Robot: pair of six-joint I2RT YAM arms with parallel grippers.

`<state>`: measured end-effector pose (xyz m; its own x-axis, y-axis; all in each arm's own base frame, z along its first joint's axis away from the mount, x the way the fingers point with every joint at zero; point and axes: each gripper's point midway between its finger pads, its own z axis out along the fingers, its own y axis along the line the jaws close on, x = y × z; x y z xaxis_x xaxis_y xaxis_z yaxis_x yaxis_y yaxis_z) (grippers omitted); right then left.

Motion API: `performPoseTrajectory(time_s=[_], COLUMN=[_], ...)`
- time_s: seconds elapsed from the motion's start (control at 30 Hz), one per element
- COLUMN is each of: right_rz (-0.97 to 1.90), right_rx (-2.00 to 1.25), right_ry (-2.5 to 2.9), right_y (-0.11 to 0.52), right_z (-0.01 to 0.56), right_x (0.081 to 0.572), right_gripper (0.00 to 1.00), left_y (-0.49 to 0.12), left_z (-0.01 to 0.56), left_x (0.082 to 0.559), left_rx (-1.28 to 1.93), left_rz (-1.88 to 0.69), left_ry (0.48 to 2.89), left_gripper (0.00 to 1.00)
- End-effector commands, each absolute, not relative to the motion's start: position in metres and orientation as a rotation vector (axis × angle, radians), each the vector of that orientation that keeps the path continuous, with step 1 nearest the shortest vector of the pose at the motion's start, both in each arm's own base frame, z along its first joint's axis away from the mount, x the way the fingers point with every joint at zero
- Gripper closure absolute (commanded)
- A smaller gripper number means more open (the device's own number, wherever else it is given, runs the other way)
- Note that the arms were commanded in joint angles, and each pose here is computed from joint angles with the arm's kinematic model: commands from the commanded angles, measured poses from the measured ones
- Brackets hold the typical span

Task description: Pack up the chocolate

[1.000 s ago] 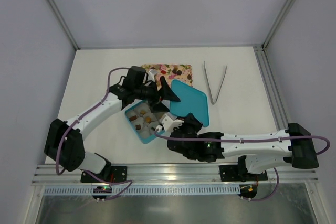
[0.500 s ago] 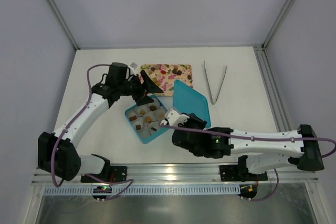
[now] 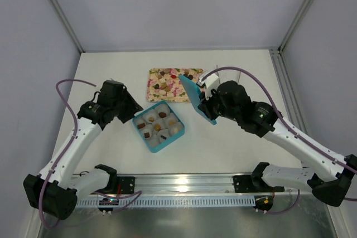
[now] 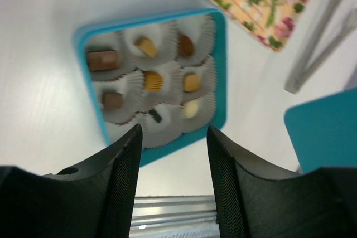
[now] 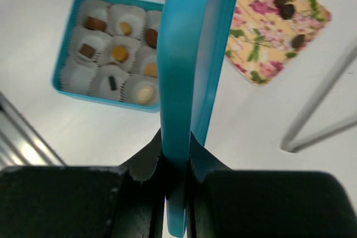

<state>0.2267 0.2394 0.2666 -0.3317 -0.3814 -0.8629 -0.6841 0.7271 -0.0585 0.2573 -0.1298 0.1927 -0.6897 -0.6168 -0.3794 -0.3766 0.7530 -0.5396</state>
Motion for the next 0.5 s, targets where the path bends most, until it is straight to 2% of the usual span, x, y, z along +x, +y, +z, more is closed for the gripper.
performPoseTrajectory(time_s=[0.0,0.13,0.47], right_rz=[0.856,1.160,1.592], right_rx=[-0.856,-0.907,-0.827], right_ry=[1.819,1.819,1.950], right_y=[0.280,0.293,0.308], right_z=[0.314,0.311,0.273], right_x=[0.211,0.208,0.234], right_gripper=[0.96,0.96,0.96], left_y=[-0.083,-0.075,-0.064], left_z=[0.158,0.131,0.097], left_x=[0.244,0.243,0.259], left_rx=[-0.904,-0.962,-1.084], left_rz=[-0.251,-0.185,-0.181], left_ry=[2.393,2.418,2.467], left_gripper=[0.52,0.52,0.51])
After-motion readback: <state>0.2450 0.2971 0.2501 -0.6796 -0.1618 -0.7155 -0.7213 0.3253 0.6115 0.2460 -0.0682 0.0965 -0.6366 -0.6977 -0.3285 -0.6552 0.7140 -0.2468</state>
